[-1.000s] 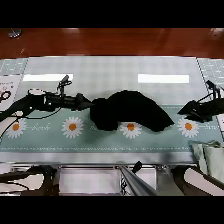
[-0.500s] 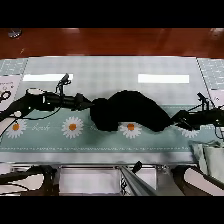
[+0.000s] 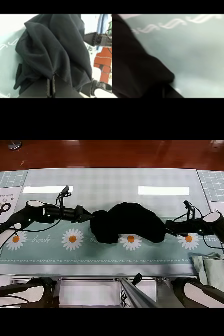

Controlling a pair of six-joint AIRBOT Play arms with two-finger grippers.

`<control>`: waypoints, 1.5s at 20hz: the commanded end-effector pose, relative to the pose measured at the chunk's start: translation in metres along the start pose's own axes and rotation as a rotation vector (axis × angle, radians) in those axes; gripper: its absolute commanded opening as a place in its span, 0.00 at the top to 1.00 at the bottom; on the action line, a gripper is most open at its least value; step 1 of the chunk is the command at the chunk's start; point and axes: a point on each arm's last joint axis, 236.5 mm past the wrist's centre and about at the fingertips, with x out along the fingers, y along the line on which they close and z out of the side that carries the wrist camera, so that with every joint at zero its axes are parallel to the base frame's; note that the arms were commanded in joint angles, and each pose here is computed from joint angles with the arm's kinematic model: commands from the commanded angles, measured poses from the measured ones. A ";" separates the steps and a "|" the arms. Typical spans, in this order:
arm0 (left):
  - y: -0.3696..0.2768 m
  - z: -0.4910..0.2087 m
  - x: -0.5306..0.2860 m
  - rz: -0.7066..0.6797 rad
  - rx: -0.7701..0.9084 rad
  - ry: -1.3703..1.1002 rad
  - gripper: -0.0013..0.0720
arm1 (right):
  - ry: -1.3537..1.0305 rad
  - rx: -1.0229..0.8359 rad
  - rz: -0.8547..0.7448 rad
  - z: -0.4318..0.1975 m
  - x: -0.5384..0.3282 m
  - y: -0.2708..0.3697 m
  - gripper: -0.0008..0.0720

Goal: Fold the shirts.

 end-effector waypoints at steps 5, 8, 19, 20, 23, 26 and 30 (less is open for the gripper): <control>-0.046 0.037 -0.028 -0.016 0.163 -0.102 0.96 | -0.287 -0.179 0.048 0.075 -0.094 0.055 0.96; -0.121 0.089 -0.103 -0.021 0.352 -0.318 0.96 | -0.627 -0.291 0.023 0.125 -0.222 0.096 0.96; -0.455 0.021 -0.335 -0.002 1.080 -0.897 0.95 | -1.194 -0.643 0.066 0.056 -0.505 0.265 0.96; -0.456 0.011 -0.332 0.016 1.073 -0.870 0.95 | -1.166 -0.646 0.071 0.046 -0.503 0.269 0.96; -0.405 -0.006 -0.305 0.170 0.960 -0.667 0.95 | -0.979 -0.661 0.057 0.019 -0.471 0.262 0.96; -0.318 -0.014 -0.295 0.413 0.775 -0.455 0.95 | -0.694 -0.608 -0.043 -0.002 -0.421 0.219 0.96; -0.249 -0.014 -0.266 0.425 0.568 -0.289 0.95 | -0.421 -0.509 -0.032 -0.009 -0.360 0.182 0.96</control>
